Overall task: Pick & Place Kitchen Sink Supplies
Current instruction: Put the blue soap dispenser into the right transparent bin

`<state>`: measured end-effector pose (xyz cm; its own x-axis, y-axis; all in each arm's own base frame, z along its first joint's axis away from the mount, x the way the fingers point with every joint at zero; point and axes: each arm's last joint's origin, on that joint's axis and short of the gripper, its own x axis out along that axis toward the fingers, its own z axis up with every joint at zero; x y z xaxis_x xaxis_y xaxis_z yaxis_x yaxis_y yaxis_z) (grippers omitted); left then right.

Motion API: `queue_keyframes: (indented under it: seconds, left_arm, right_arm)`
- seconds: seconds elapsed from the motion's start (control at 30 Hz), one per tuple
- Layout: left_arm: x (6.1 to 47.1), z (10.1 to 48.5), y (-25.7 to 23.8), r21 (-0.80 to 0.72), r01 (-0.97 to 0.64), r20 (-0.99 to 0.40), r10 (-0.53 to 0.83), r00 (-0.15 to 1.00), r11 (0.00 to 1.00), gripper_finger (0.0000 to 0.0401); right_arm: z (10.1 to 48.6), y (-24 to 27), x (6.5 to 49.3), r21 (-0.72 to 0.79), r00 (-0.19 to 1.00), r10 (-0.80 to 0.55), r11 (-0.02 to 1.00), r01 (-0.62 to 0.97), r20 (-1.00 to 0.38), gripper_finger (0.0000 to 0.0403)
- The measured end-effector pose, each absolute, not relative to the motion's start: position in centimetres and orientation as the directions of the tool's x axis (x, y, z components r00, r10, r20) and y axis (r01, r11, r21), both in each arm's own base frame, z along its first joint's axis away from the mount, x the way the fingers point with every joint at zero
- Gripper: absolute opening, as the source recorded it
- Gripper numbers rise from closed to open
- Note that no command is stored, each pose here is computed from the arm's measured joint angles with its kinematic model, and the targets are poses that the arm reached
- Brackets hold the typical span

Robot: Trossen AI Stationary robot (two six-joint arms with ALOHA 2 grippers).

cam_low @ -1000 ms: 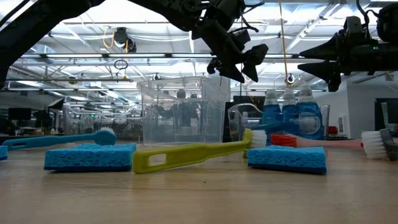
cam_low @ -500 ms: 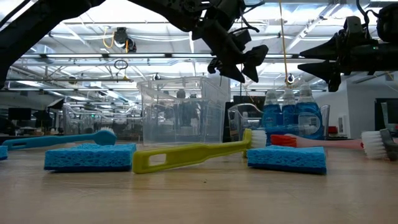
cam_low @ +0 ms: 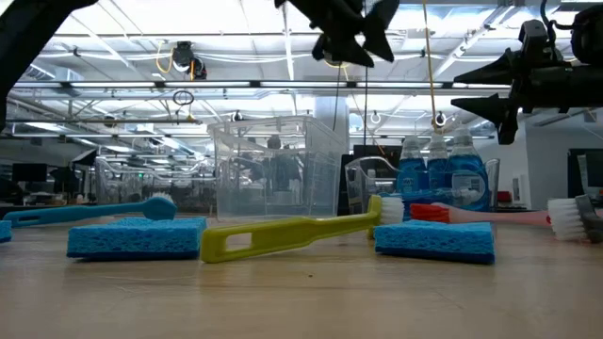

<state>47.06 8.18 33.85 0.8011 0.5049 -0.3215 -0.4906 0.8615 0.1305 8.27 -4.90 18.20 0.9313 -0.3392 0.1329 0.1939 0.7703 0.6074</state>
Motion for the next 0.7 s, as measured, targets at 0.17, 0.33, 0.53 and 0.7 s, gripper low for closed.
queue_keyframes:
  seconds: [0.17,0.33,0.53,0.7]
  left_arm:
    - [46.0,34.4,6.6,0.154,-0.454,-0.393,0.476,0.787,0.878,0.0214]
    - [45.3,33.9,5.3,0.163,-0.429,-0.489,0.45,0.747,0.888,0.0214]
    - [44.6,32.5,4.8,0.189,-0.414,-0.606,0.437,0.664,0.891,0.0214]
    - [43.7,32.2,4.8,0.207,-0.404,-0.669,0.43,0.606,0.891,0.0214]
  right_arm:
    - [18.2,-4.9,8.3,0.604,0.93,-0.34,0.773,0.193,0.138,0.018]
    - [18.5,-4.9,8.2,0.596,0.927,-0.339,0.782,0.182,0.162,0.018]
    - [19.5,-4.7,8.0,0.541,0.91,-0.319,0.83,0.134,0.264,0.018]
    - [20.2,-4.6,7.9,0.452,0.893,-0.307,0.881,0.137,0.328,0.018]
